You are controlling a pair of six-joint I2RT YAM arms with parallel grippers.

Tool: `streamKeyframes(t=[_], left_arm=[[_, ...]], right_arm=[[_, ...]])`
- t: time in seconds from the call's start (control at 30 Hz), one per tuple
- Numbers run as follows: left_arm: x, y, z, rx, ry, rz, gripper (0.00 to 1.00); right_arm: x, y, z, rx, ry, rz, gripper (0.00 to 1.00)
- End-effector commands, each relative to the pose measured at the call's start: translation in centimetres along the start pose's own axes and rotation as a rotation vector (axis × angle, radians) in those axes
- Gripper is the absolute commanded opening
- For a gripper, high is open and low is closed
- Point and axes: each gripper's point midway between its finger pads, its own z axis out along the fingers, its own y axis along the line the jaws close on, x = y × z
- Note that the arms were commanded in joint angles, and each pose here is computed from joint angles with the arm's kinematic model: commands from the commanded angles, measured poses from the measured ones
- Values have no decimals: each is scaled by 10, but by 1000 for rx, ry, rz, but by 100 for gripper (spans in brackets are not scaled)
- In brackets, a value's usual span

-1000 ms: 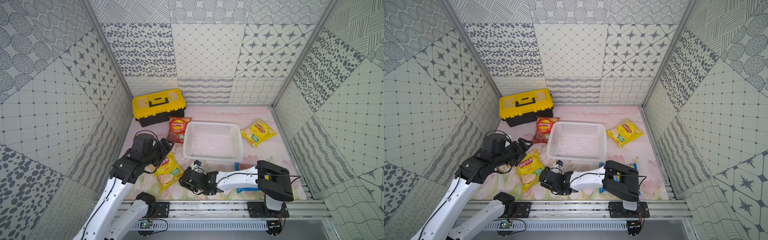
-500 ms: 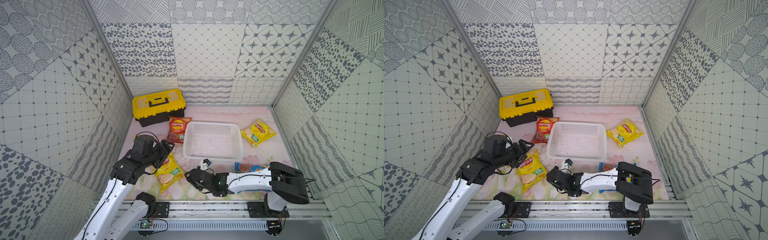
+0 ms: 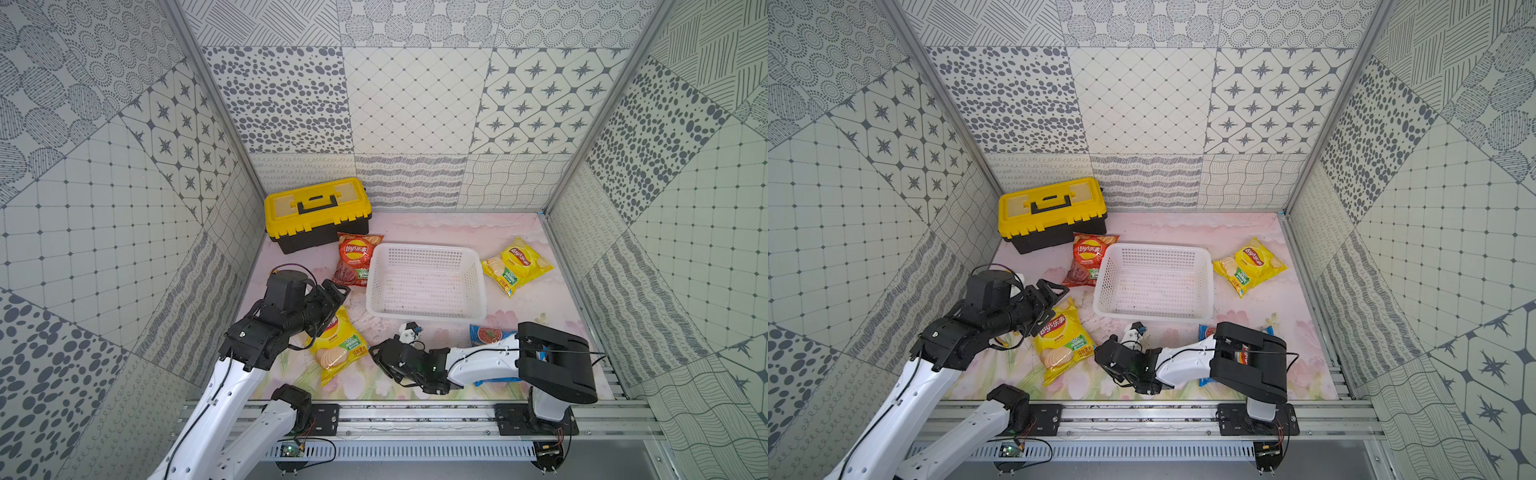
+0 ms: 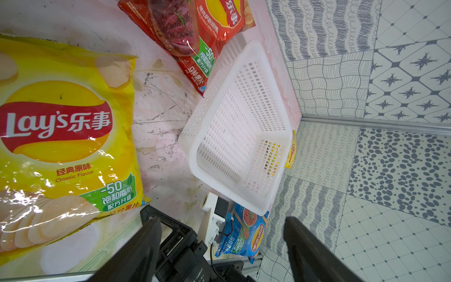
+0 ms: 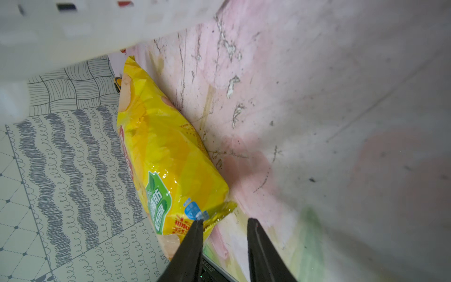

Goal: Put the potato chips into the basket
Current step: Pick up the potato chip from the center of the board.

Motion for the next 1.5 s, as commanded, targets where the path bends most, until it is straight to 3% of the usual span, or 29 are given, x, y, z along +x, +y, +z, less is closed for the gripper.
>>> streamKeyframes(t=[0.0,0.47,0.73,0.97,1.2,1.47], left_arm=[[-1,-5,-2,16,3,11,84],[2,1,4,-6,20,1,85],[3,2,5,-8,24,2,85],[2,2,4,-17,25,10,85],[3,13,2,-66,20,23,85],[7,17,4,-73,38,16,86]], right_arm=[[-1,6,-1,-38,-13,18,36],[-6,-11,13,-59,-29,64,27],[-13,-1,13,-124,-60,55,25],[-7,20,6,-204,-48,-36,33],[-8,14,8,-183,-51,-30,47],[-20,10,12,-187,-95,-2,51]])
